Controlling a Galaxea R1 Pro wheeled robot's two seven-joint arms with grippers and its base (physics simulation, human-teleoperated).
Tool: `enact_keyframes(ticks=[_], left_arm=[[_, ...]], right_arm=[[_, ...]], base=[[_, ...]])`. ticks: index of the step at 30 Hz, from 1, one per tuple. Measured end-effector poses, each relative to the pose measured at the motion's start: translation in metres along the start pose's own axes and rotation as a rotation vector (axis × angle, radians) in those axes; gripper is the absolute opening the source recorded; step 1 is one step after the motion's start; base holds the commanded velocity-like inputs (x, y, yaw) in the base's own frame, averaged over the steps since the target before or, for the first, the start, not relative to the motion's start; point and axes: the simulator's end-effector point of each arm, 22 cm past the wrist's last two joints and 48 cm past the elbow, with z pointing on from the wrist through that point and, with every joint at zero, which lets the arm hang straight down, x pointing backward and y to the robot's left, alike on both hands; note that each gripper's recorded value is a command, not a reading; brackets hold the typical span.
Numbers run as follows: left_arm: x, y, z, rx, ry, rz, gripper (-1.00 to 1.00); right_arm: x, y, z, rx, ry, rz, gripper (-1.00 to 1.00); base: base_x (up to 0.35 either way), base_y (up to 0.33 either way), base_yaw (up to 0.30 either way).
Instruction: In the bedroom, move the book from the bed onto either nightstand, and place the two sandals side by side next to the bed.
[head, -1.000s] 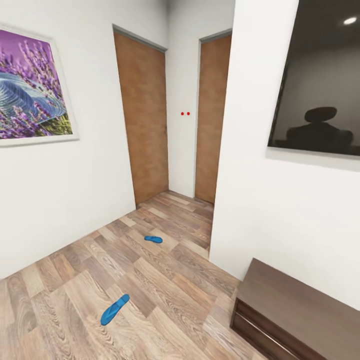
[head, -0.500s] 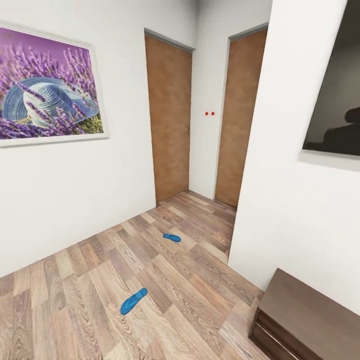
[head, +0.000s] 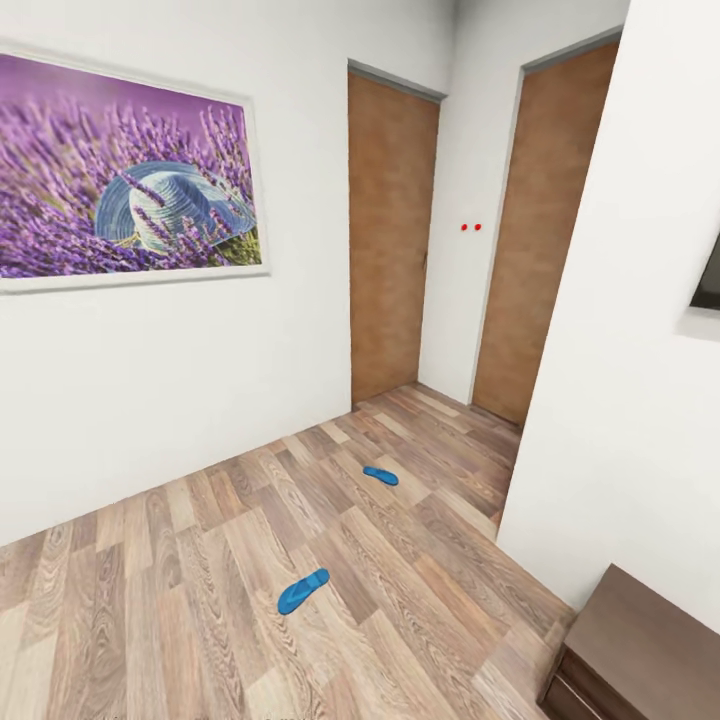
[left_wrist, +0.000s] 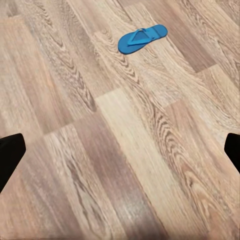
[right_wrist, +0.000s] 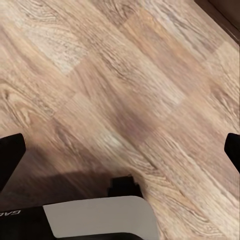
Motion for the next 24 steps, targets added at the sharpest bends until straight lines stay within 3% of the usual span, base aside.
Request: enact_keyframes(ticks=[17,24], left_arm=[[0.0,0.0,0.0,0.0,0.0,0.001,1.0],[-0.0001,-0.0003,-0.0003,0.002,0.0,0.001,1.0]], right_arm=[[0.0002,0.0006,0.0,-0.001,0.0,-0.001,1.0],[0.0001,0.0016,-0.0003,-0.003,0.0,-0.008,1.0]], base=[[0.006,0.0,0.292],[0.252,0.0,0.215]])
